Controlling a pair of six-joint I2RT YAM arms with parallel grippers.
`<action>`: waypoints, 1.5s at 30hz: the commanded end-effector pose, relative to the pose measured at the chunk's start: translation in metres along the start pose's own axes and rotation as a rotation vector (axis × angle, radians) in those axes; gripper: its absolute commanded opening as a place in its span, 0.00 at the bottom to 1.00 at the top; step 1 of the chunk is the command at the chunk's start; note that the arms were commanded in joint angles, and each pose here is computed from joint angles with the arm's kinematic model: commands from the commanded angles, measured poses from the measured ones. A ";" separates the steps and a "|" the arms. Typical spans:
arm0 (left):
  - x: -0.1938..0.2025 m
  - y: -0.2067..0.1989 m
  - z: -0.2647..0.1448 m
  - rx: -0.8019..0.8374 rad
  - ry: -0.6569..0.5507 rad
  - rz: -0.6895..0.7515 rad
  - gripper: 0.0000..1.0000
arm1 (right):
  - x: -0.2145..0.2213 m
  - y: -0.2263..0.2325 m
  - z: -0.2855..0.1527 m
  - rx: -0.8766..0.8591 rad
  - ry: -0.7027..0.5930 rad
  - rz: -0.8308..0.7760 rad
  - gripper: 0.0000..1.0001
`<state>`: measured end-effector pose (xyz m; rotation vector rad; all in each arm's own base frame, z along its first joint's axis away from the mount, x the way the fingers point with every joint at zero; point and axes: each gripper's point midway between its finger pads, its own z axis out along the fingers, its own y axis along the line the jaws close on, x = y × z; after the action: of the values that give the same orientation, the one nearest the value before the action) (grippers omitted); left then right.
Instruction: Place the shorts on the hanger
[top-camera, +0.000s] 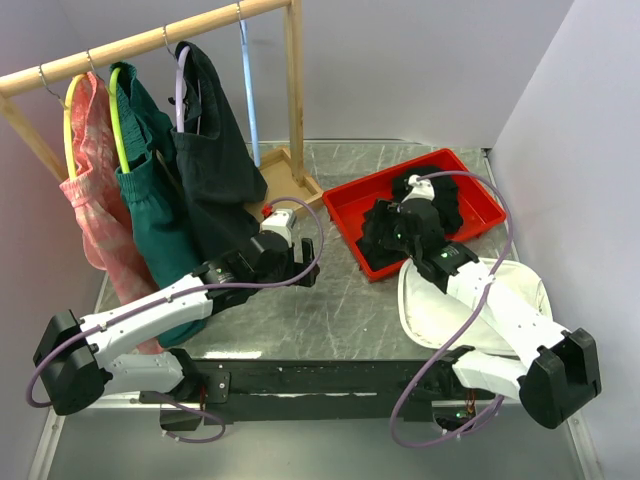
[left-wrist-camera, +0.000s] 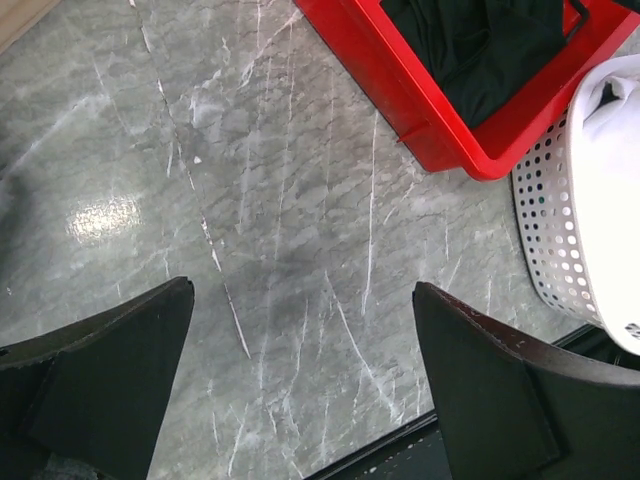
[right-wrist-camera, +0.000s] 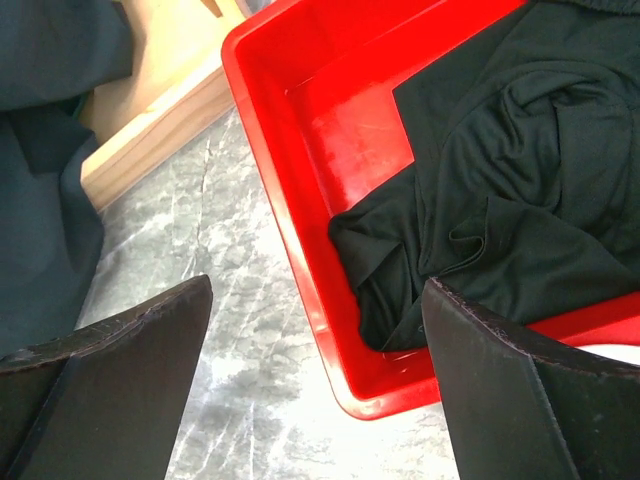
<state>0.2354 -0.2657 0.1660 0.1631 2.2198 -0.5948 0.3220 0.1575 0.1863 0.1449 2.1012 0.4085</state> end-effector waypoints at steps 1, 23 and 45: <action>-0.017 -0.015 -0.005 0.057 -0.046 -0.054 0.96 | -0.029 -0.003 -0.001 0.001 -0.077 0.048 0.93; 0.001 -0.009 0.005 -0.030 0.079 -0.078 0.96 | -0.086 -0.216 0.099 0.600 0.010 0.280 0.98; -0.010 -0.002 0.001 -0.080 0.049 -0.084 0.97 | -0.099 -0.188 0.129 0.470 0.058 0.259 0.00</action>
<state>0.2316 -0.2664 0.1495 0.1090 2.3616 -0.5296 0.4858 -0.0309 0.0696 0.7675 2.3293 -0.0169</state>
